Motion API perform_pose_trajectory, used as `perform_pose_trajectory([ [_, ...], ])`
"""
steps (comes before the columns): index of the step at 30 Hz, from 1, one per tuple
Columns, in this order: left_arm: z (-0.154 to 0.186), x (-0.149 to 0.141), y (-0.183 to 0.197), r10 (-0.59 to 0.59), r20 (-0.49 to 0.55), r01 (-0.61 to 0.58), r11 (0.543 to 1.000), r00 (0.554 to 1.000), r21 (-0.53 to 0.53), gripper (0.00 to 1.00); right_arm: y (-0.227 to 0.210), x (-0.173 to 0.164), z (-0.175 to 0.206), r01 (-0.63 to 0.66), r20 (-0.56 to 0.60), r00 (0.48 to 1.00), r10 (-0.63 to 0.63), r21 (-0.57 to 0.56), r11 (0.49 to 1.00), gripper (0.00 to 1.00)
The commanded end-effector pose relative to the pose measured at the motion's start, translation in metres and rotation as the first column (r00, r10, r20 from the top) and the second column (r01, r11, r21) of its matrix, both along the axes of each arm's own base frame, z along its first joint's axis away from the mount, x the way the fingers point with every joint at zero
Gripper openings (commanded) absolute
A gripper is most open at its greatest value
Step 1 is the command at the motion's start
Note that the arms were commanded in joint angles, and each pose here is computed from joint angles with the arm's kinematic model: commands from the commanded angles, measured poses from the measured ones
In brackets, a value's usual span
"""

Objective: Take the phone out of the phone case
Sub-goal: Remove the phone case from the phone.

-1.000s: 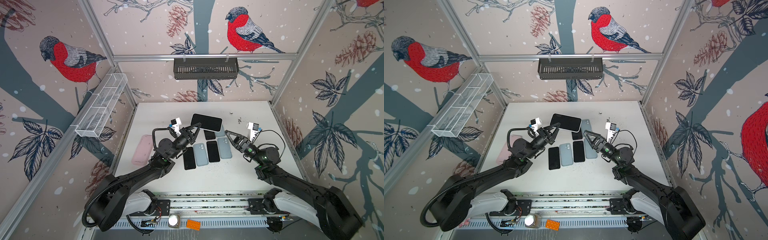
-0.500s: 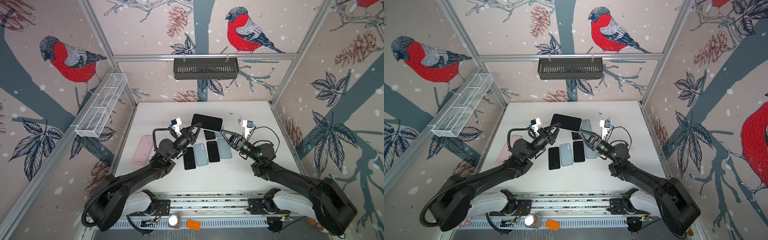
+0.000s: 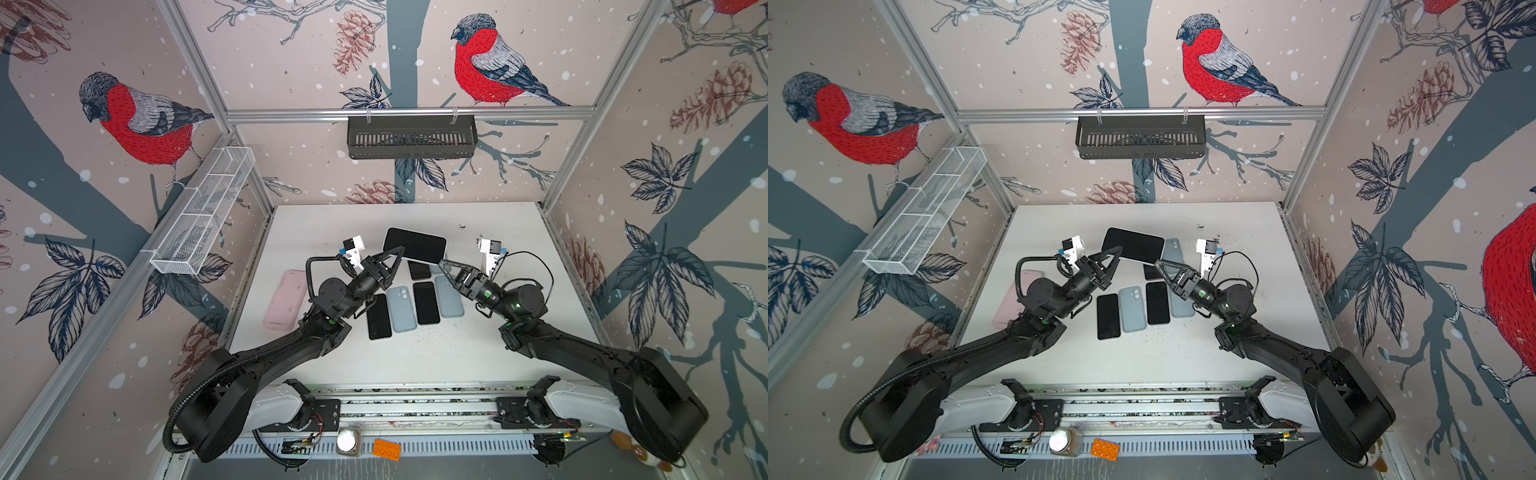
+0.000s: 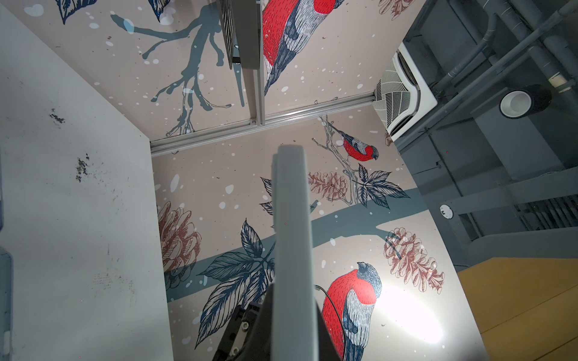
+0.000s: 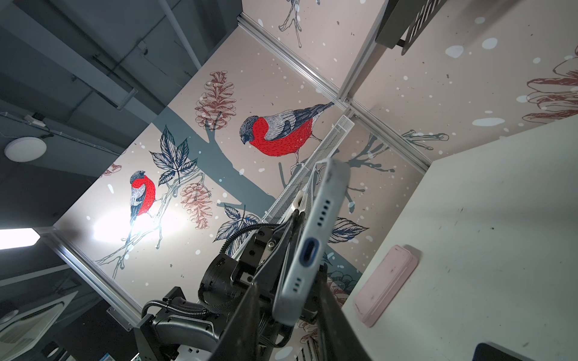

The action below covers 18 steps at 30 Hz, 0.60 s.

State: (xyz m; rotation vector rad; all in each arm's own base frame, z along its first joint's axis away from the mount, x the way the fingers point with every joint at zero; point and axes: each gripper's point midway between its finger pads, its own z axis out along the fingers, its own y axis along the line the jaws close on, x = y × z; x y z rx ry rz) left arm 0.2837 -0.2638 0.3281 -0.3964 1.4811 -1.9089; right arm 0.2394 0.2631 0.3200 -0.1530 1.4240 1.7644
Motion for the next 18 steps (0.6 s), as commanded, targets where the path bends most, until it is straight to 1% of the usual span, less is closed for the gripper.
perform_pose_trajectory([
  [1,0.034,-0.011,0.005,-0.001,0.120,0.010,0.997,0.993,-0.074,0.00,0.000,-0.006,0.012,-0.022,0.042,0.999,0.020,0.033,0.999,0.28],
  [5,0.034,-0.011,0.006,0.004,0.116,0.005,0.997,0.993,-0.074,0.00,0.001,-0.008,0.010,-0.031,0.040,0.999,0.029,0.033,0.999,0.19],
  [11,0.031,-0.009,0.005,0.009,0.080,-0.005,0.998,0.997,-0.057,0.00,0.000,-0.012,0.006,-0.037,0.054,0.998,0.036,0.026,0.999,0.12],
  [14,0.028,-0.008,0.004,-0.001,0.044,0.004,0.998,0.999,-0.066,0.00,-0.002,-0.017,0.004,-0.029,0.096,0.995,0.029,0.004,1.000,0.08],
  [18,0.026,-0.007,0.003,0.009,0.000,-0.009,0.999,1.000,-0.035,0.00,-0.002,-0.034,0.001,-0.026,0.223,0.974,0.035,-0.047,0.999,0.08],
])
